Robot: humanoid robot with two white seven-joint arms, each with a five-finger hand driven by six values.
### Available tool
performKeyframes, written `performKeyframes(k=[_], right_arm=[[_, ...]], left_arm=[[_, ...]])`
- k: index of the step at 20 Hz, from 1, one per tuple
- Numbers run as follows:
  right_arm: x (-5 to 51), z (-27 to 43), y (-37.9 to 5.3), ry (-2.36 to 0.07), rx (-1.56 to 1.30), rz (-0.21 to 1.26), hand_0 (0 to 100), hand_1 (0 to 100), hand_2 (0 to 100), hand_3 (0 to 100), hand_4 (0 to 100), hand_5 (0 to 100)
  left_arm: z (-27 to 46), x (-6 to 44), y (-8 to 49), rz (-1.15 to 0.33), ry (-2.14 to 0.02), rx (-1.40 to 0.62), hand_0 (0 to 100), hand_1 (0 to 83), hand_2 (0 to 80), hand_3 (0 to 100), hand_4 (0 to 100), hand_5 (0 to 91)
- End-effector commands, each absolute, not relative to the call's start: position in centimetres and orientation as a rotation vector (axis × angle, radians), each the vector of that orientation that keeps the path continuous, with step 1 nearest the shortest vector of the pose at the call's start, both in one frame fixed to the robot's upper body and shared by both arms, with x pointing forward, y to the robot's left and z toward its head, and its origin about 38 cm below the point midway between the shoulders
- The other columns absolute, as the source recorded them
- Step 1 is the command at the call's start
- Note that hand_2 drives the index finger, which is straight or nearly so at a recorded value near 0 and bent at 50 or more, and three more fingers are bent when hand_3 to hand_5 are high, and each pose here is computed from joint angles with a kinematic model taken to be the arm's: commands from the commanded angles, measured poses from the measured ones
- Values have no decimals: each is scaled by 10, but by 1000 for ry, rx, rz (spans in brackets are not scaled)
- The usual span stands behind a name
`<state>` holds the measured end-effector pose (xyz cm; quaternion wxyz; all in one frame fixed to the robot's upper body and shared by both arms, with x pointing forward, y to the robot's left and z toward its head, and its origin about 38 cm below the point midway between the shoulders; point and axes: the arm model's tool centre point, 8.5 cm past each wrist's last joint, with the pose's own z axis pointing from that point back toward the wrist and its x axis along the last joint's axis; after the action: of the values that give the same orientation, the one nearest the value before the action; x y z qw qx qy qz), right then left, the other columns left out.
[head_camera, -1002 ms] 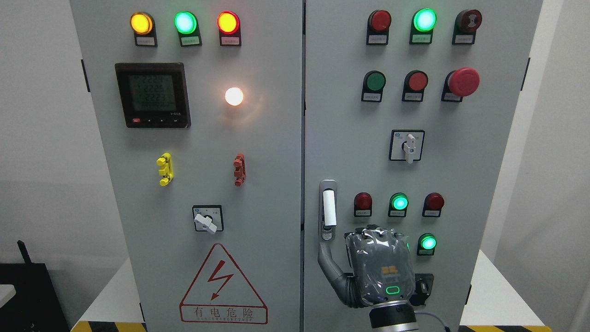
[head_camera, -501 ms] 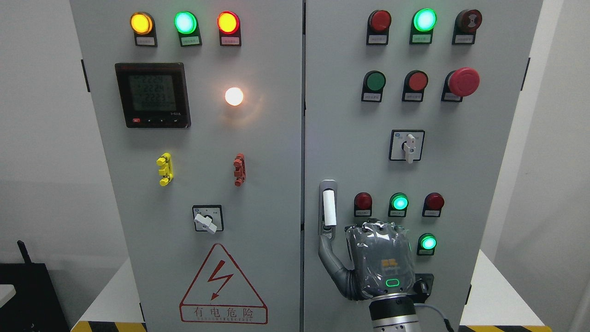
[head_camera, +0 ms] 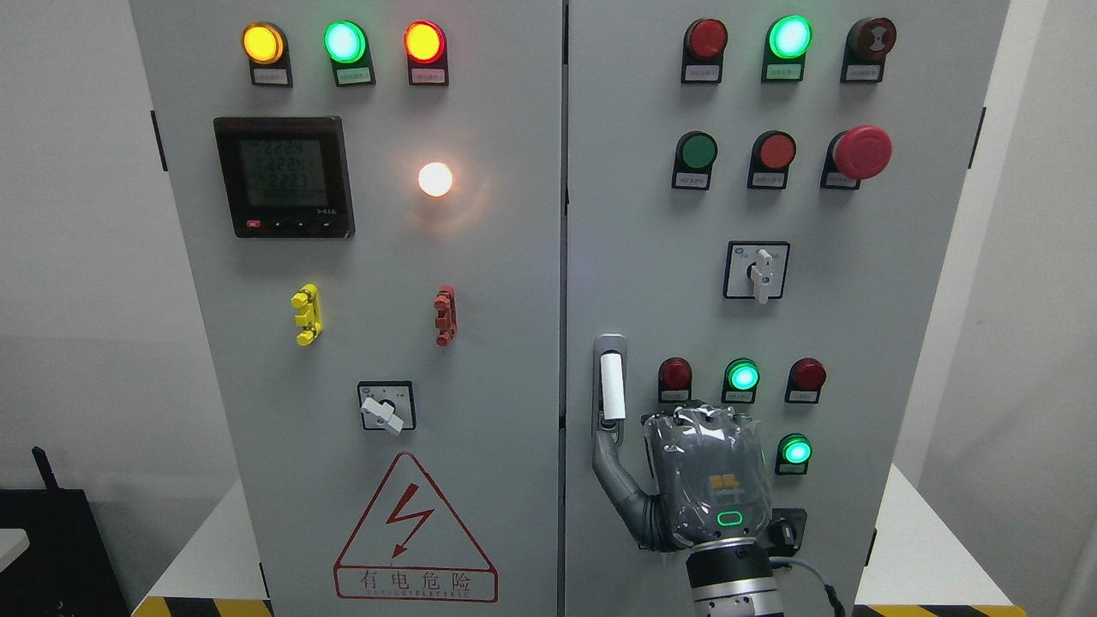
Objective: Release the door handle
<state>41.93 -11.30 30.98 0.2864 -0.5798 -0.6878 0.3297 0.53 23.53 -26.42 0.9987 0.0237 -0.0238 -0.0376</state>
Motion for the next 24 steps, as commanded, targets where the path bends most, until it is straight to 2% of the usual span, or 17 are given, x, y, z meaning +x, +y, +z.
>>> performKeyframes(k=[1, 24], right_arm=[[421, 311, -113, -1835, -1549, 885, 488, 0, 973, 1000, 891, 969], [424, 313, -111, -1836, -1548, 892, 489, 0, 971, 1000, 890, 970]], left_arm=[[-264, 4, 235, -74, -41, 47, 120, 389, 0, 0, 0, 0], [-264, 4, 235, -74, -41, 47, 120, 389, 0, 0, 0, 0]])
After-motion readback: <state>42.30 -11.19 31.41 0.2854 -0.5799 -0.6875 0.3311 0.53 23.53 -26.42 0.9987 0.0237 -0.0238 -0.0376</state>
